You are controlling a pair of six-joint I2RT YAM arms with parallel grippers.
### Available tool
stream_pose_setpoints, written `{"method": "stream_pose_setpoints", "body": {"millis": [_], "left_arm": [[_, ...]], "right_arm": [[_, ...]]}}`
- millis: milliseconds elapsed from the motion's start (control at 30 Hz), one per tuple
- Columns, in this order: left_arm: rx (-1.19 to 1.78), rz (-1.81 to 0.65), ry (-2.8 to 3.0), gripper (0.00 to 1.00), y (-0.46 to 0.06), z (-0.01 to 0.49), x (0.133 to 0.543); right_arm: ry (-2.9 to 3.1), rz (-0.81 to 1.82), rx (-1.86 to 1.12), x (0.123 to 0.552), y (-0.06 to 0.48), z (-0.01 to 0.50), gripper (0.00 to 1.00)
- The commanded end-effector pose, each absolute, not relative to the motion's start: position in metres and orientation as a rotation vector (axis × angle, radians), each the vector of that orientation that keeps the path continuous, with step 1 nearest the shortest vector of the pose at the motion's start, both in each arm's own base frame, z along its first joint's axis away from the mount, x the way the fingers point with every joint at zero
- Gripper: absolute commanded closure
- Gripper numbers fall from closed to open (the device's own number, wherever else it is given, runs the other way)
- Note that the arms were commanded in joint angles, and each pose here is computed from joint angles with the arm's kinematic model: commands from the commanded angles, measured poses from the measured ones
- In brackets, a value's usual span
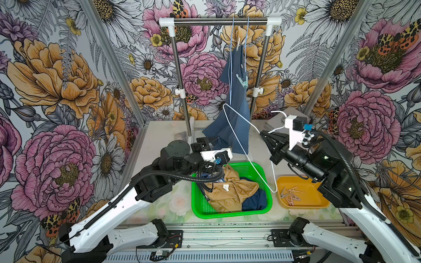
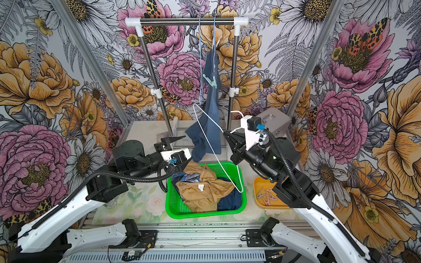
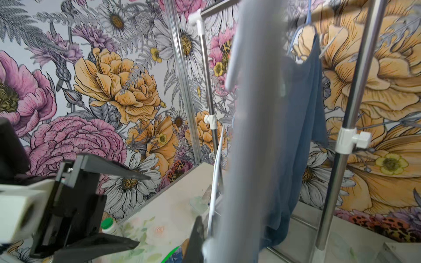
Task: Remove the clothespins securing t-shirts to the hanger
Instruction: Place the hanger on the clothes rail.
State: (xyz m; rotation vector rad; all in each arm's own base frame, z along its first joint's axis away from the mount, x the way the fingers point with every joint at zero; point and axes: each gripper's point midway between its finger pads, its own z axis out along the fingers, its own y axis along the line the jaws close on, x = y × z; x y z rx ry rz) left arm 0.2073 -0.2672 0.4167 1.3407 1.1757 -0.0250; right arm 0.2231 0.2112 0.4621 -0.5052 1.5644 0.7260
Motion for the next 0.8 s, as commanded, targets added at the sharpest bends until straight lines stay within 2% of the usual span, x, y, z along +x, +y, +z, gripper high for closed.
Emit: {"method": "stream_pose_setpoints", "body": {"millis": [0, 167, 233, 767], "left_arm": [[1.355, -0.017, 1.079, 0.22, -0.273, 0.431, 0.208], [1.365, -0.008, 1.058, 0.25, -0.278, 0.428, 0.221], [1.385, -0.004, 1.07, 0.31, -0.28, 0.42, 0.229], [1.534, 0.044, 1.158, 0.56, -0.294, 0.353, 0.265]], "right_arm": [[1.67, 0.744, -0.493, 0.229, 0.222, 0.435, 1.0], [1.772, 0.73, -0.492, 0.238, 0.238, 0.402, 1.0], [1.792, 0.743, -0.528, 0.233, 0.251, 0.394, 1.0], [1.838, 0.733, -0.563, 0.239, 0.27, 0.388, 1.0]]}}
